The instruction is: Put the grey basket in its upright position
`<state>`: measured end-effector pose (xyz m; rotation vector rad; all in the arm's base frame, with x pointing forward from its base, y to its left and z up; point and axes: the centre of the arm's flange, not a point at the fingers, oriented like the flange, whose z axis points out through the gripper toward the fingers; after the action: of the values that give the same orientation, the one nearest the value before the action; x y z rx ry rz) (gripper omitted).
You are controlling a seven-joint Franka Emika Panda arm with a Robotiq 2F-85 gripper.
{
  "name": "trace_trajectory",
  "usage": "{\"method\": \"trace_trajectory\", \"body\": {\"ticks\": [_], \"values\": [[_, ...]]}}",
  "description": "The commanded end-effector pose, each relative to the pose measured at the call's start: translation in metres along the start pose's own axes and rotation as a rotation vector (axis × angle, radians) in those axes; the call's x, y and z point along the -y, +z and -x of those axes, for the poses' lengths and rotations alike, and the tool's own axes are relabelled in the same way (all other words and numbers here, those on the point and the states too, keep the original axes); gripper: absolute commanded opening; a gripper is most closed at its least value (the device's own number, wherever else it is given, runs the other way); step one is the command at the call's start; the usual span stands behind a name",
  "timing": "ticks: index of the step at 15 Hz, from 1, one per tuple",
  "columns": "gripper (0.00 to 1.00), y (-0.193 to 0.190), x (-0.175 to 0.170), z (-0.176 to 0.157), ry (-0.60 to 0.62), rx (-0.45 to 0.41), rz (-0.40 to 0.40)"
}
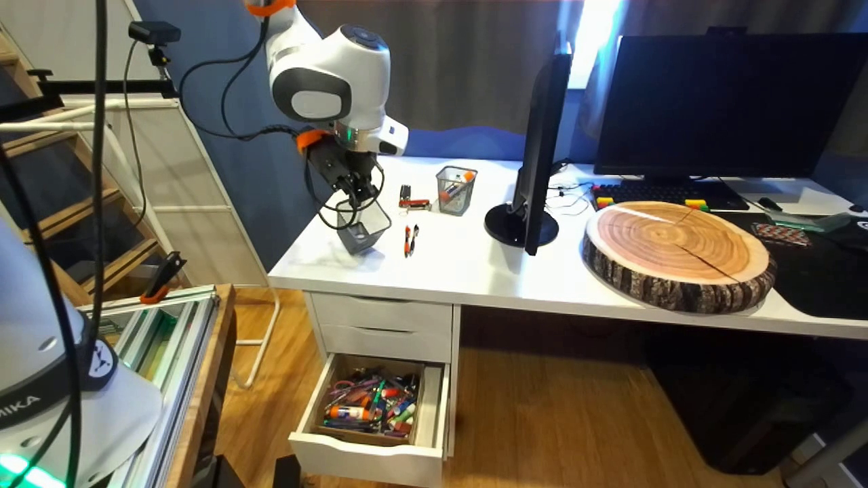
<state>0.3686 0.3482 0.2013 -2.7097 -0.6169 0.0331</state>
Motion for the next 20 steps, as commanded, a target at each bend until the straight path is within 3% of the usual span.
{"method": "trace_trajectory", "body": {"ticks": [1,8,14,16,20], "values": [[0.02,-0.012,-0.002,0.004,0.014,0.017,0.154],[0.02,-0.011,-0.003,0.001,-0.008,0.027,0.272],[0.02,-0.002,0.012,0.003,-0.046,0.043,0.275],[0.32,0.0,0.015,0.002,-0.058,0.033,0.272],[0.59,-0.02,0.023,0.002,-0.063,0.002,0.273]]}}
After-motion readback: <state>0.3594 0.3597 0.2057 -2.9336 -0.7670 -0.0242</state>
